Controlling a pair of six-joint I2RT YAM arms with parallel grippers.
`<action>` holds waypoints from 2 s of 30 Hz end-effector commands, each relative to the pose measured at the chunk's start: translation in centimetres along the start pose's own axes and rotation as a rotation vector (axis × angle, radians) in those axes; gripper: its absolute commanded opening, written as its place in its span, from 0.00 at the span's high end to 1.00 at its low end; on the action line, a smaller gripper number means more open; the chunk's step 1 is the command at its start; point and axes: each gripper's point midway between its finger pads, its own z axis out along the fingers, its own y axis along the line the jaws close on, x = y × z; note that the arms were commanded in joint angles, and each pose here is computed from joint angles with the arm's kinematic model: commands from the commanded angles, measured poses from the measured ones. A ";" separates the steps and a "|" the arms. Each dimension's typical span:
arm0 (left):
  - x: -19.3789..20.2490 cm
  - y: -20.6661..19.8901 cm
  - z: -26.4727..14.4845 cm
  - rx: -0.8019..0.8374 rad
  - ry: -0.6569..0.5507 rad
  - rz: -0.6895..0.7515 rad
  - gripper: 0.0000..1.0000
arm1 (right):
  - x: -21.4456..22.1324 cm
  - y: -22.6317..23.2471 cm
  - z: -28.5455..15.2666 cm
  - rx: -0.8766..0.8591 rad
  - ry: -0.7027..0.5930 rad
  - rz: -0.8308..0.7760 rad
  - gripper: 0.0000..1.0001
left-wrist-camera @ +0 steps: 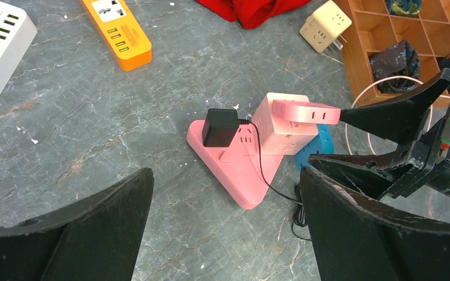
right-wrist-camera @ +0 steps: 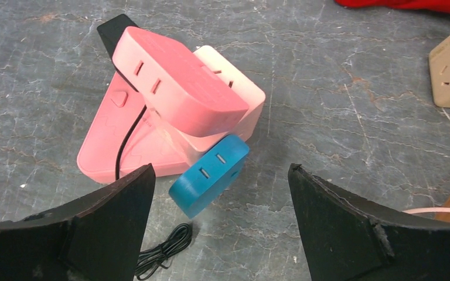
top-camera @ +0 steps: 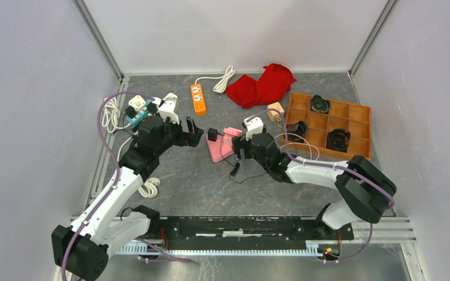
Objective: Pull the plug off the socket
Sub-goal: Remove the plug from the socket.
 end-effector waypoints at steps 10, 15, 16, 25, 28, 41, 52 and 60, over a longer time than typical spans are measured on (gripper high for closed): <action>-0.5 0.4 0.0 -0.019 -0.018 0.046 0.00 | -1.9 -2.3 -1.0 0.044 -0.069 -0.029 0.22; -0.4 0.3 0.0 -0.015 -0.015 0.046 0.00 | -1.8 -2.8 -1.3 -0.002 -0.060 -0.020 0.24; -0.4 0.4 0.0 -0.016 -0.014 0.045 0.00 | -1.9 -2.7 -1.4 -0.007 -0.063 -0.021 0.24; -0.1 0.4 0.3 -0.014 -0.002 0.049 0.00 | -2.1 -3.1 -1.1 -0.024 -0.063 -0.055 0.28; 0.0 0.4 0.3 -0.012 -0.001 0.049 0.00 | -2.1 -3.9 -0.9 -0.037 -0.054 -0.041 0.38; 0.4 -0.4 0.5 0.034 0.020 0.049 0.00 | -2.2 -1.8 -1.0 -0.296 -0.070 -0.112 0.36; 1.8 -3.6 0.1 0.177 0.077 -0.164 0.02 | -1.8 -3.1 -0.5 -0.381 -0.060 -0.206 0.37; 6.7 -4.1 -0.7 0.255 -0.030 -0.592 0.06 | -1.3 -1.0 -1.8 -0.577 -0.079 -0.329 0.36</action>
